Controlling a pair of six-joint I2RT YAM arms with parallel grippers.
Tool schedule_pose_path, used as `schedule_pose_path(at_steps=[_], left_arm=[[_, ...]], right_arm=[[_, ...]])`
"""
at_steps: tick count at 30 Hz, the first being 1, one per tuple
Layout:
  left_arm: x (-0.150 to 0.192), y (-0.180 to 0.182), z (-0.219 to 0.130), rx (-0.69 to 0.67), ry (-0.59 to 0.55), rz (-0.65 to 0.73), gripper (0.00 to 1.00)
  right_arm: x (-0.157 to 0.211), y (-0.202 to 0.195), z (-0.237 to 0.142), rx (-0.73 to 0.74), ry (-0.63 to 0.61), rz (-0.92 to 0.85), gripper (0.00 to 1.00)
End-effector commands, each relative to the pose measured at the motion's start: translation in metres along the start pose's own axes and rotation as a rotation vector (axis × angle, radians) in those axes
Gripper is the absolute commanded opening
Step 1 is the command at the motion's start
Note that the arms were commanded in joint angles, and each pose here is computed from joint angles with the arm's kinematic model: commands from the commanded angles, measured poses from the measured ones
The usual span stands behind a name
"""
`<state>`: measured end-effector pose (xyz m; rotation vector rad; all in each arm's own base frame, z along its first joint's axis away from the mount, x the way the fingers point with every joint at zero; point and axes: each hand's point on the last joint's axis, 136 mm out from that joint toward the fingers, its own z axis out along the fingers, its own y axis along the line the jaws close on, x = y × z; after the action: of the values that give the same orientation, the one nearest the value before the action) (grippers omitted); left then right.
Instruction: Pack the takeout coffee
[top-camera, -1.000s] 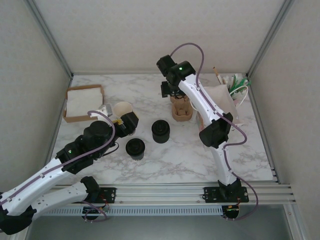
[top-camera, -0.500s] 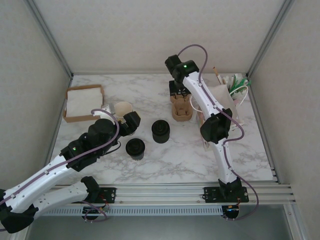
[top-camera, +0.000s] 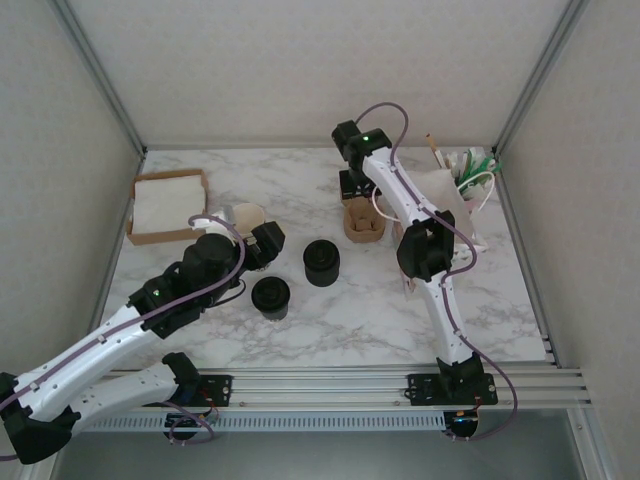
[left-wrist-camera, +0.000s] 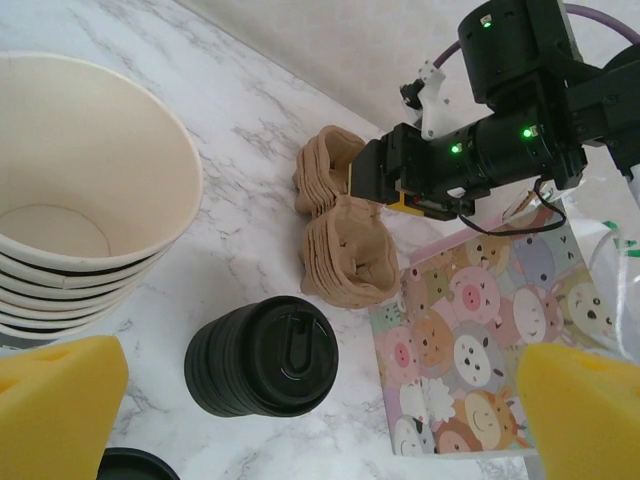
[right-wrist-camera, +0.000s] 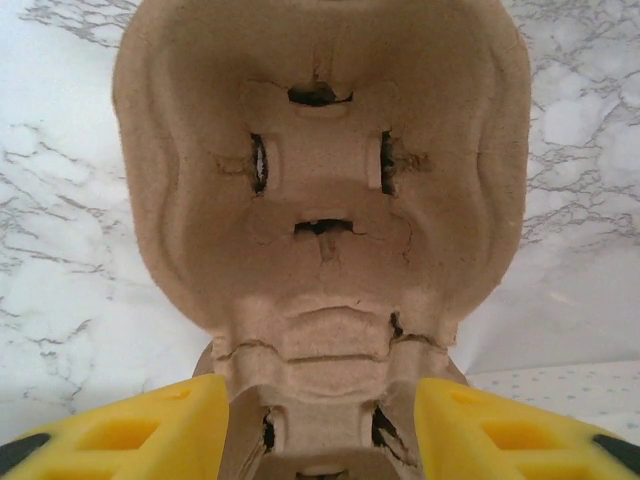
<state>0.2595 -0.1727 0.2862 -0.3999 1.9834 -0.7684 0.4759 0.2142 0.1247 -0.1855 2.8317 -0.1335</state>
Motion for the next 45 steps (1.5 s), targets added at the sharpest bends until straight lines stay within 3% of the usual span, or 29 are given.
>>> schedule_pose_path(at_steps=[1,26,45], left_arm=[[0.0,0.0,0.004,0.007,-0.002,0.008,1.0],[0.001,0.0,0.009,0.011,0.01,-0.008,1.0],[0.002,-0.001,0.009,0.018,0.012,-0.024,1.0]], right_arm=[[0.002,-0.006,0.015,0.01,0.028,-0.001,0.51],[0.014,0.001,0.037,-0.025,0.085,0.008,0.44],[0.01,-0.006,0.003,-0.037,0.03,0.027,0.3]])
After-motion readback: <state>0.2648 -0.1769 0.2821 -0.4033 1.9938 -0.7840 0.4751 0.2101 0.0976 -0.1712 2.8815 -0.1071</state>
